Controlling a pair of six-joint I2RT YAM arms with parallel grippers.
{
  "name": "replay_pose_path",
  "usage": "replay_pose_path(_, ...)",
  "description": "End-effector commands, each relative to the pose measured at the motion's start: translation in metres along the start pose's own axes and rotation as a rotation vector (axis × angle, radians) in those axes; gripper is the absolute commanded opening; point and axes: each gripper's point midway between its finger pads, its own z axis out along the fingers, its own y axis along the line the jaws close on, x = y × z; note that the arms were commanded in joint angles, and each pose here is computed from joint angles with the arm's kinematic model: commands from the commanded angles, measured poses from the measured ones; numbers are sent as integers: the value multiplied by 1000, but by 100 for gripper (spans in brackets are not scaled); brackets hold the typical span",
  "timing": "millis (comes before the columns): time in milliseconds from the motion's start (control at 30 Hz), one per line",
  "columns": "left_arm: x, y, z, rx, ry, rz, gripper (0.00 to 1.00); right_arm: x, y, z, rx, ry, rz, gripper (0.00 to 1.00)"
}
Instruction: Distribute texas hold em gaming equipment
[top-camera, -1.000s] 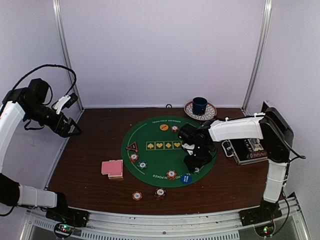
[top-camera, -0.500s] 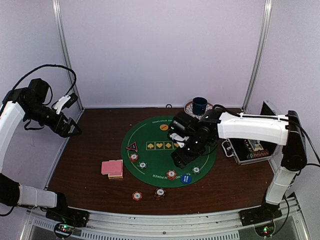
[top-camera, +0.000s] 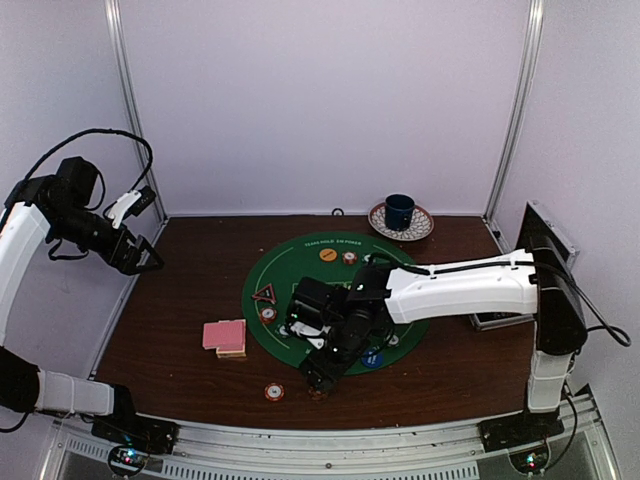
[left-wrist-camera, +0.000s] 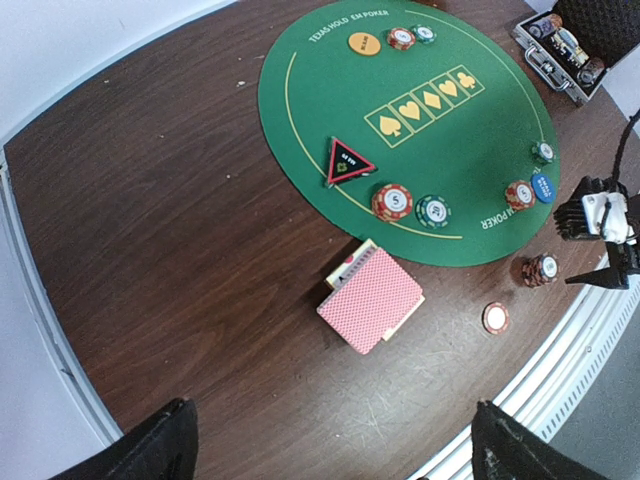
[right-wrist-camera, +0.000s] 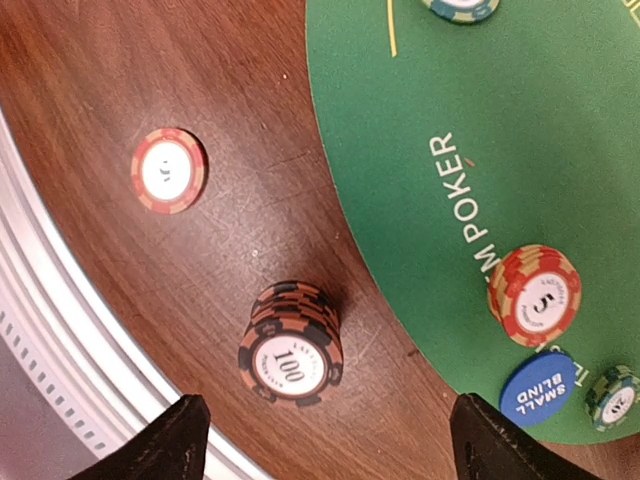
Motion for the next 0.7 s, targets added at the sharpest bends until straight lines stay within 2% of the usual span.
replay_pose_path(0, -5, 0, -6, -13, -26, 17, 97, -10, 12, 4, -47, -15, -17, 87)
replay_pose_path(467, -6, 1, -8, -20, -28, 20, 98, -4, 24, 29, -88, 41, -49, 79)
replay_pose_path(667, -6, 0, -9, -23, -30, 22, 97, -2, 25, 36, -90, 55, -49, 70)
